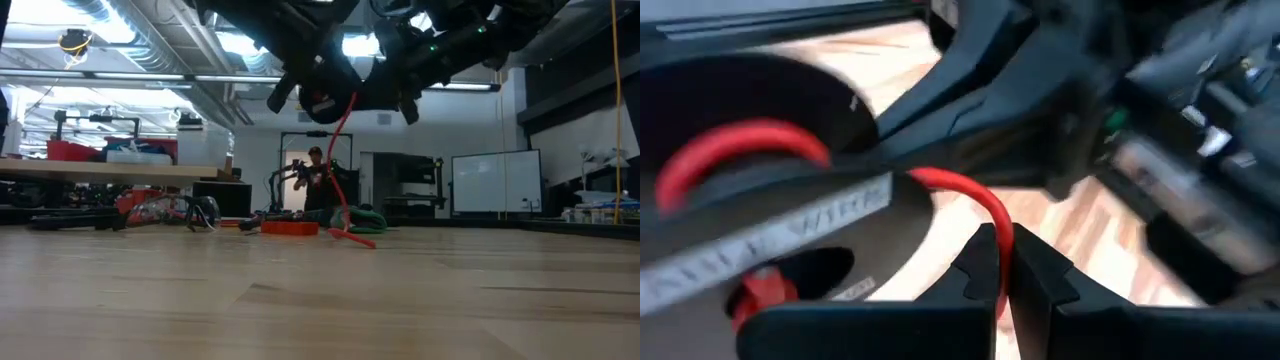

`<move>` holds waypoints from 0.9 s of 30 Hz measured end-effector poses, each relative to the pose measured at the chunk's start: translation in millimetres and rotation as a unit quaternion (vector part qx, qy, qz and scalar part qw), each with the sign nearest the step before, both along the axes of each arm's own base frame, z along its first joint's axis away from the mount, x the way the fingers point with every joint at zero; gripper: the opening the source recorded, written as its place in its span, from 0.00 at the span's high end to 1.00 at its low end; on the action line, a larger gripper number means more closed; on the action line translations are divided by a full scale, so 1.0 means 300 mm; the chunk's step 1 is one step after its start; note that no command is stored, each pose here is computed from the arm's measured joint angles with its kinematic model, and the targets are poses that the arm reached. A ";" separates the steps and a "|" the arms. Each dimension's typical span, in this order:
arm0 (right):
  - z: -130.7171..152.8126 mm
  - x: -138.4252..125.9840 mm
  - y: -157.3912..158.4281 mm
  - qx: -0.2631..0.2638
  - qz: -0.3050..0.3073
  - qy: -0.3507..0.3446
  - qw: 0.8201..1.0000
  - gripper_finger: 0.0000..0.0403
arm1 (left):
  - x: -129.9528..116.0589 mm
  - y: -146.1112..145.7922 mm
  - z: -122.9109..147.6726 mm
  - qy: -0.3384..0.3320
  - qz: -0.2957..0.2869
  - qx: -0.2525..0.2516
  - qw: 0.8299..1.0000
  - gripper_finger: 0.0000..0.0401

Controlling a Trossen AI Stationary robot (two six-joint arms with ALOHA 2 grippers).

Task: Coil cords
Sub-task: Coil the orange wire into the black spool

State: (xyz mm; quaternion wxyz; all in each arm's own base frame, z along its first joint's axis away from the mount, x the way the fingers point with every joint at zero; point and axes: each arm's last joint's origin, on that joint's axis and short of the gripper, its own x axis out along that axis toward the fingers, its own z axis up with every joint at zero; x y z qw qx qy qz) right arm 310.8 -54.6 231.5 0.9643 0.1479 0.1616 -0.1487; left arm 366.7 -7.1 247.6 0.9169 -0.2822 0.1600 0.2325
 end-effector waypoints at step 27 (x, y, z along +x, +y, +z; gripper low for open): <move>0.021 -0.031 -0.081 0.089 0.147 -0.029 0.985 1.00 | -0.014 -0.054 -0.020 0.113 -0.124 0.203 0.965 0.97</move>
